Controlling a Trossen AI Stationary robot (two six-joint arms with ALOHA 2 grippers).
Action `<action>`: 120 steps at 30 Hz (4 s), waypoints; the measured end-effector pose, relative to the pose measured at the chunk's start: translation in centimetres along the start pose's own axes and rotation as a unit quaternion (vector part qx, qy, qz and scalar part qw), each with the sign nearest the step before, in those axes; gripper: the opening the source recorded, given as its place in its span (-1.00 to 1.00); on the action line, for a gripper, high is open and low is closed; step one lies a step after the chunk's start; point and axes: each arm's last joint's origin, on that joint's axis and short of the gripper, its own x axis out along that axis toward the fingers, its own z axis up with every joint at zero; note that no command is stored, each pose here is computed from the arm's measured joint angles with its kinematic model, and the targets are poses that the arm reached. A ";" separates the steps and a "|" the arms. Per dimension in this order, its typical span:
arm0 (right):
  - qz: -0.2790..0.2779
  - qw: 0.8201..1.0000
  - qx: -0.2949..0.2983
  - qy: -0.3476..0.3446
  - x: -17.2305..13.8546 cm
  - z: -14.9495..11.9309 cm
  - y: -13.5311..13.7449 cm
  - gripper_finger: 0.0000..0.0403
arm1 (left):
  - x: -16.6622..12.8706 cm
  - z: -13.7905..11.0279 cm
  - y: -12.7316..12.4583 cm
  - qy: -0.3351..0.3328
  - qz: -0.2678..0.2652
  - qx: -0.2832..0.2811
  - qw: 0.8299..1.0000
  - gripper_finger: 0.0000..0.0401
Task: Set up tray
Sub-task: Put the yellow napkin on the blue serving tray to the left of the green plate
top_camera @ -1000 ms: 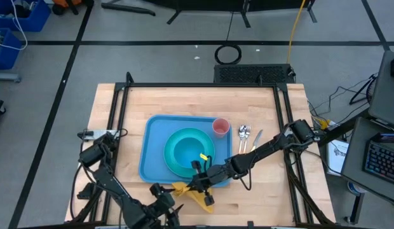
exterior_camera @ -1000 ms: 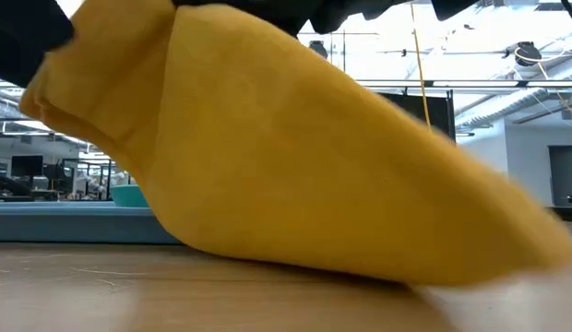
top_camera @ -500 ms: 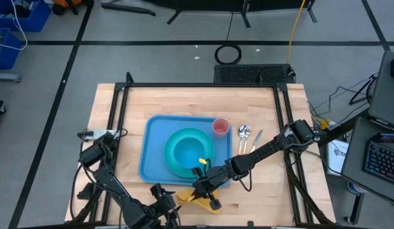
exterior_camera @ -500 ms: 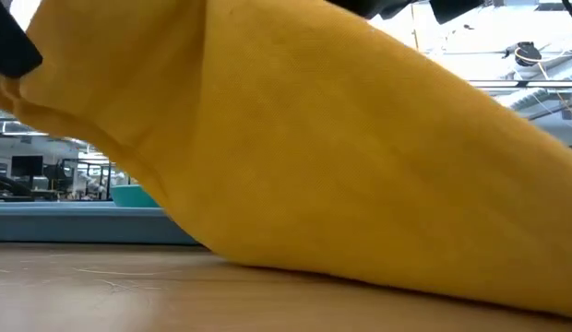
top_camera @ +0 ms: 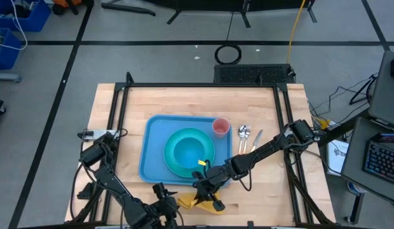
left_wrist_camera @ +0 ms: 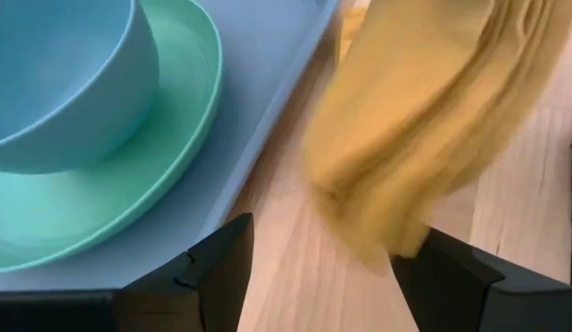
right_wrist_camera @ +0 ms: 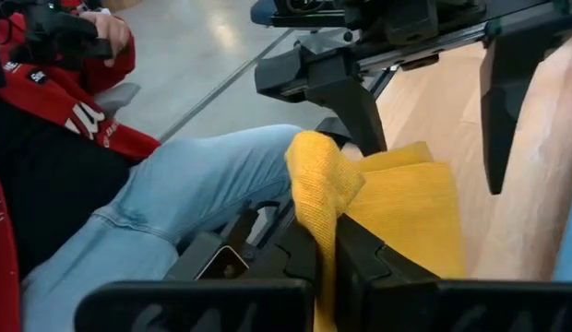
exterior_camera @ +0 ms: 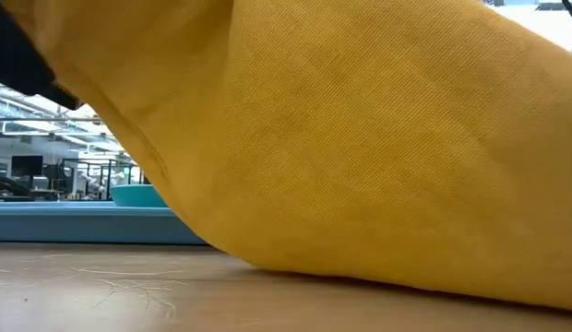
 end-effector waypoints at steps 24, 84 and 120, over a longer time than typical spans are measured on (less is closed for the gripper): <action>0.000 1.000 0.000 -0.004 0.0 0.1 0.0 -0.98 | 0.3 0.9 -0.6 -0.041 -0.013 0.063 0.997 0.21; 0.024 0.993 -0.012 -0.116 -1.3 8.3 -8.7 -1.00 | -13.1 2.6 8.6 0.058 -0.044 -0.011 0.997 -0.94; 0.003 0.990 0.040 -0.134 -0.5 10.6 -17.2 -1.00 | -15.1 2.9 11.4 0.113 0.022 -0.070 0.991 -0.94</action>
